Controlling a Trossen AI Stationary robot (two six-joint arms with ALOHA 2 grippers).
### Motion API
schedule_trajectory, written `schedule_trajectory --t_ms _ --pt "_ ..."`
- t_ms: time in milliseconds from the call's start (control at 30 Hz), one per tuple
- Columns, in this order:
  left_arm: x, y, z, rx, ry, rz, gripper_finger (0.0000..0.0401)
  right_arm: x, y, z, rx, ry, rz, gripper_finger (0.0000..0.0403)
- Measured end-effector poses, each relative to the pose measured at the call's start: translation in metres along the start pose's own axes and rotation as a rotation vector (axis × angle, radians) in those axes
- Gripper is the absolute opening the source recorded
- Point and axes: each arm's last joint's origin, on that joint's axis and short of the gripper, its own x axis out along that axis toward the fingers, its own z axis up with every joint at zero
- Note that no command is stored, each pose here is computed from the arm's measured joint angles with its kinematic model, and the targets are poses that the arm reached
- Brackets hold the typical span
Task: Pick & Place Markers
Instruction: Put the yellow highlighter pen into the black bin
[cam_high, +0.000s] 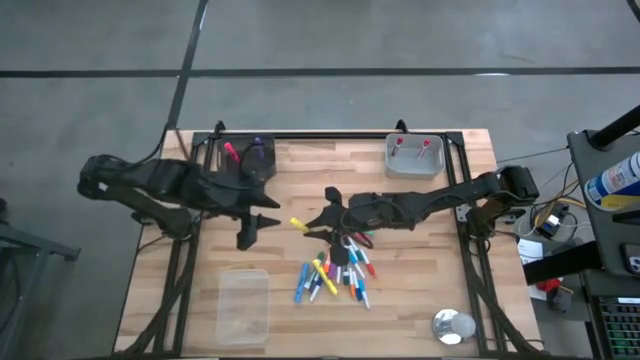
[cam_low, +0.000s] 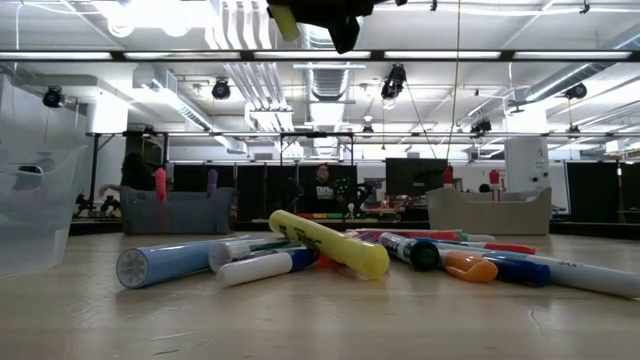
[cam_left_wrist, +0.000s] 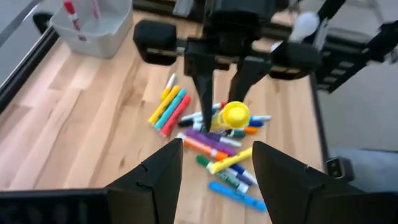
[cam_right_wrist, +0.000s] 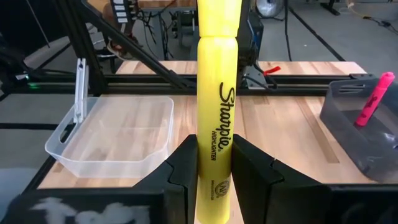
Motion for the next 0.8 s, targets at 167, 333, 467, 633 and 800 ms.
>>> schedule_trajectory --t_ms 167,333,467,633,800 --pt "0.012 -0.005 0.016 0.028 0.066 0.034 0.0193 0.0 0.0 0.0 0.001 0.001 0.001 0.0075" --pt "0.023 -0.011 0.027 0.052 0.114 -0.005 0.0193 0.0 0.0 -0.001 0.003 0.004 0.0 0.0074" --pt "0.028 -0.011 0.032 0.05 0.139 -0.001 0.0193 0.0 0.0 -0.001 0.003 0.003 0.001 0.0074" --pt "0.037 -0.006 0.033 0.038 0.169 0.019 0.0193 0.0 -0.001 -0.001 0.004 0.003 -0.001 0.0074" --pt "0.05 -0.006 0.031 0.04 0.215 -0.008 0.0193 0.0 0.0 -0.001 0.003 -0.003 0.001 0.0073"
